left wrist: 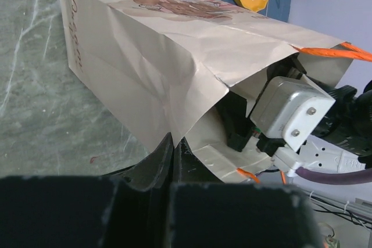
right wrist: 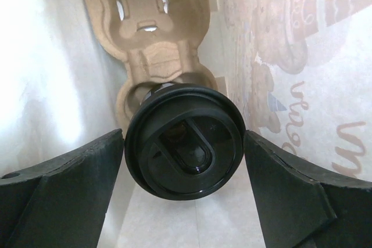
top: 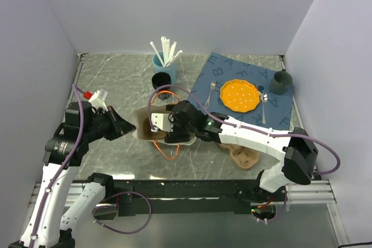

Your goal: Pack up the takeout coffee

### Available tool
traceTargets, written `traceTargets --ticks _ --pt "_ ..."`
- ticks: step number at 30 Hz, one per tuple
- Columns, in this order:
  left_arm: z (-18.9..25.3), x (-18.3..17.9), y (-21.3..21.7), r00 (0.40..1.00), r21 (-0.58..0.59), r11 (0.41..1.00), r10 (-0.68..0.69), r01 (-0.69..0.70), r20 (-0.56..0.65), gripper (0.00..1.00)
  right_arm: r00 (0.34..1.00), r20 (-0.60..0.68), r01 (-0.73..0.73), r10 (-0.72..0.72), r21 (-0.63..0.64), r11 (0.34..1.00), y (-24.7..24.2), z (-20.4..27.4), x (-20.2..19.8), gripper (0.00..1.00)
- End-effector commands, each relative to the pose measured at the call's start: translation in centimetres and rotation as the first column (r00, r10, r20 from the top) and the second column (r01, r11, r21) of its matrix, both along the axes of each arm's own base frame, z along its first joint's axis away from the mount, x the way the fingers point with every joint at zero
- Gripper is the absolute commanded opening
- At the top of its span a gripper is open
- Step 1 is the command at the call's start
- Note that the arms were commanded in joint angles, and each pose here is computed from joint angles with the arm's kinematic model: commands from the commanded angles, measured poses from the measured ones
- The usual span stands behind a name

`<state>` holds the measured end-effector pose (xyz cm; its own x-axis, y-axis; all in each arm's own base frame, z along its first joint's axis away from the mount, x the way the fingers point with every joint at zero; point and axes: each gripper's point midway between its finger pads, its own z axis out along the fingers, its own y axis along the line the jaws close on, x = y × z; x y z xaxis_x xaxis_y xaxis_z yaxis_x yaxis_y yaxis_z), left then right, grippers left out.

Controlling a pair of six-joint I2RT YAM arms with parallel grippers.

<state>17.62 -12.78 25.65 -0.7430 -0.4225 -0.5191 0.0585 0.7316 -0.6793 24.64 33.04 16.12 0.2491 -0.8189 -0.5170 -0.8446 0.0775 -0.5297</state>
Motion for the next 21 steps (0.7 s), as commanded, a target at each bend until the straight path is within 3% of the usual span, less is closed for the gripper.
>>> traceTargets --ticks 1,9,12,17,21 --pt "2.1 -0.2 0.4 0.999 0.009 1.0 0.008 -0.008 0.053 0.05 0.998 -0.058 -0.004 0.006 0.031 0.999 -0.6 2.6 -1.1 0.9" --pt "2.9 -0.6 0.2 0.999 0.018 1.0 -0.02 0.019 0.037 0.08 0.986 -0.16 -0.037 0.04 0.024 0.999 -0.5 2.9 -2.9 0.9" --pt "3.4 -0.6 0.2 0.999 0.015 1.0 -0.02 0.02 0.038 0.13 0.979 -0.202 -0.032 0.034 0.013 0.999 -0.6 2.9 -3.5 0.88" --pt "4.4 -0.7 -0.5 0.995 -0.011 0.998 -0.059 0.06 0.076 0.34 0.968 -0.251 -0.021 0.02 -0.003 1.0 -1.0 2.2 -4.2 0.86" --pt "5.8 -0.5 -1.0 0.992 -0.055 0.996 -0.066 0.072 0.111 0.4 0.964 -0.267 -0.012 0.009 -0.008 1.0 -1.3 1.5 -4.5 0.86"
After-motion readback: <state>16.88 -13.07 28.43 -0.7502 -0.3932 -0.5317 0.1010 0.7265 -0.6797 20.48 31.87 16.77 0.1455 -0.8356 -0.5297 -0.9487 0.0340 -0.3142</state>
